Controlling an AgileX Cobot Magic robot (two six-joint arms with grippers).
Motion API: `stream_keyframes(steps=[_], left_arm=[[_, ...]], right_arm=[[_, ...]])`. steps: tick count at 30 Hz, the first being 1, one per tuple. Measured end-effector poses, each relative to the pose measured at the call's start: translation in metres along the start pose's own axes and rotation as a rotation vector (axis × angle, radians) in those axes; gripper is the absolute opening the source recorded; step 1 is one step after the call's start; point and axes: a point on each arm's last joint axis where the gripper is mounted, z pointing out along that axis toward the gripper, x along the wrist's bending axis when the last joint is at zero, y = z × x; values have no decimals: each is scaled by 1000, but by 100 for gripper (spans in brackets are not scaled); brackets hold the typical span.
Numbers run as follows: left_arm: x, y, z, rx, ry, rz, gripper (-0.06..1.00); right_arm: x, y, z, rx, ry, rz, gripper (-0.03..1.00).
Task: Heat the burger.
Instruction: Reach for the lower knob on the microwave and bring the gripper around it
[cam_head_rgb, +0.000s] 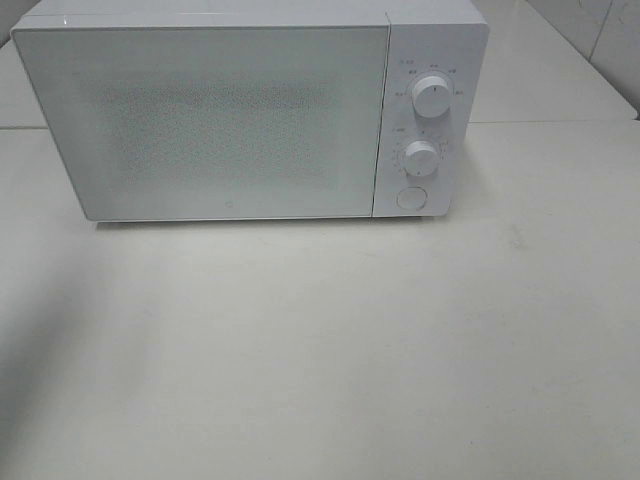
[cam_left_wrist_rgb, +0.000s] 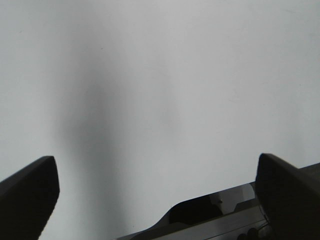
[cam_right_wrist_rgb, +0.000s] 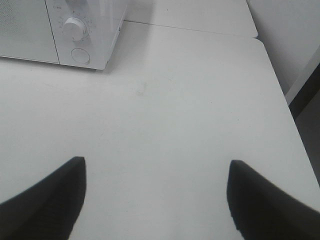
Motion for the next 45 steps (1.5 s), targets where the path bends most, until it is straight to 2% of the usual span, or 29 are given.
stream_keyframes(steps=[3, 7, 15, 27, 33, 39, 45], left_arm=[[7, -18, -6, -17, 22, -43, 99], [7, -35, -9, -39, 36, -52, 99], [3, -84, -13, -70, 105, -26, 99], [-6, -132, -16, -162, 122, 4, 99], [-8, -155, -18, -229, 159, 38, 99], [-15, -178, -31, -394, 197, 90, 99], [-20, -191, -39, -486, 209, 118, 99]], right_arm=[[0, 0, 0, 0, 0, 0, 75], [0, 0, 0, 0, 0, 0, 75], [0, 0, 0, 0, 0, 0, 75], [0, 0, 0, 0, 0, 0, 75], [0, 0, 0, 0, 0, 0, 75], [0, 0, 0, 0, 0, 0, 75], [0, 0, 0, 0, 0, 0, 75]])
